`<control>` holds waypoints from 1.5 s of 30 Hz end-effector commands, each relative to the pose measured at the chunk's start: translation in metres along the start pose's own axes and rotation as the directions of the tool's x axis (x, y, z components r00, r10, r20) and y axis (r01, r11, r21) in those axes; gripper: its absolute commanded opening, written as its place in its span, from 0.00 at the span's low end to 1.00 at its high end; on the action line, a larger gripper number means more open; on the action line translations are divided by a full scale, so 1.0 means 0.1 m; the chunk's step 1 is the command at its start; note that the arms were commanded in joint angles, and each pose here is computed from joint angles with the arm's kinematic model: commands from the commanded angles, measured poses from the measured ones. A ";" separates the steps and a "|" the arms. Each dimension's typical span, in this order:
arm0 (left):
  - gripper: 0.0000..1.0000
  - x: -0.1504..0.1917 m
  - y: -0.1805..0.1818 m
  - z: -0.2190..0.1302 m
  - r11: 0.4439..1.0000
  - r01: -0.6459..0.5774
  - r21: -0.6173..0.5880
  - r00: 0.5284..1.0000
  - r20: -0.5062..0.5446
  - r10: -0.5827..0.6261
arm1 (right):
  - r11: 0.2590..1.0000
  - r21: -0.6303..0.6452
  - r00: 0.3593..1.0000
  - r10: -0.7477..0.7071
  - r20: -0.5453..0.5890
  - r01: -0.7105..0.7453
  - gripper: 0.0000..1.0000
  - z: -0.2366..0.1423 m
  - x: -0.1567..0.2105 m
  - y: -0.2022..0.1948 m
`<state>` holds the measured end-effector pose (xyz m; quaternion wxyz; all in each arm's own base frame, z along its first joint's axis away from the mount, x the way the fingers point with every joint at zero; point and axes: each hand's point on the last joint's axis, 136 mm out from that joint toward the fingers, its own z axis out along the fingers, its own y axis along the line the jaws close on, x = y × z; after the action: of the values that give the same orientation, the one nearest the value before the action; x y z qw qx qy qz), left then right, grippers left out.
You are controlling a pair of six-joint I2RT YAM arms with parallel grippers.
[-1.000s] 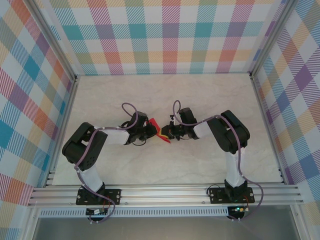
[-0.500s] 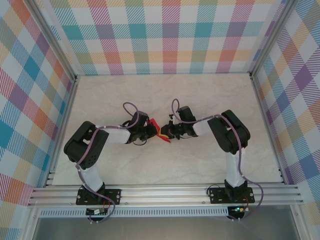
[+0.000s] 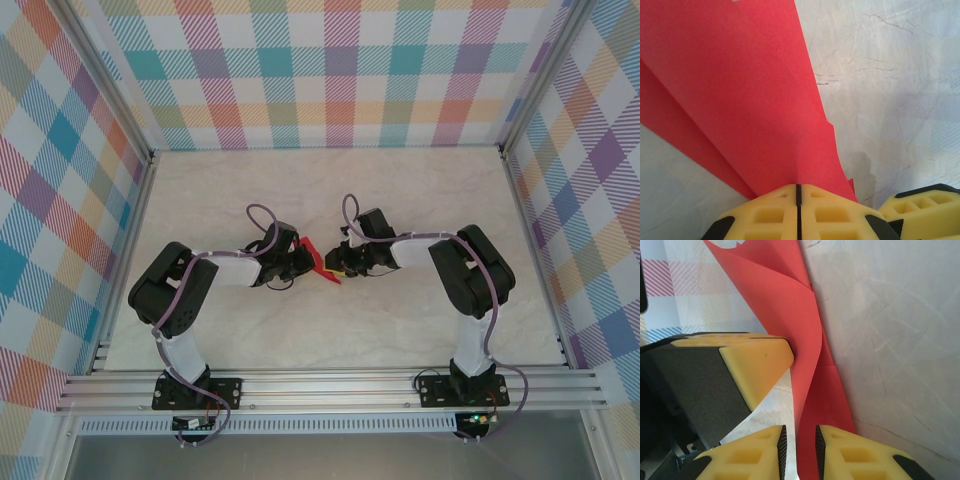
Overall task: Fold a paper plane with a square sheet of paper (pick it up from the middle)
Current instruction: Fold the wing for the fifth time at the center of the table.
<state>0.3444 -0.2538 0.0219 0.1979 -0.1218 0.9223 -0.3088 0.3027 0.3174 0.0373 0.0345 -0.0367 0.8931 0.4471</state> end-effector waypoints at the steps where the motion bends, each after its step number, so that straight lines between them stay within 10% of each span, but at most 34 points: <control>1: 0.08 0.08 0.20 0.07 0.997 0.019 -0.077 0.999 -0.028 -0.021 | 0.998 -0.002 0.998 -0.061 -0.003 0.061 0.24 -0.07 -0.02 0.10; 14: 0.08 0.07 0.17 0.07 0.997 0.024 -0.075 0.999 -0.033 -0.027 | 0.993 0.036 0.992 -0.114 -0.045 0.116 0.28 0.04 0.07 0.04; 28: 0.10 -0.03 -0.01 0.00 0.999 0.007 -0.036 1.000 -0.020 -0.008 | 0.998 0.053 0.999 -0.037 -0.027 0.038 0.05 0.07 0.10 -0.18; 45: 0.29 -0.11 -0.38 -0.22 0.986 -0.057 0.155 0.997 0.052 0.050 | 0.983 -0.087 0.986 0.159 -0.044 -0.163 0.00 0.06 0.08 -0.31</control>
<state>0.3499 -0.2635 0.0564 0.2261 -0.1032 0.9038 -0.3485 0.3002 0.3095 0.0212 0.0045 -0.0049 0.8761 0.4821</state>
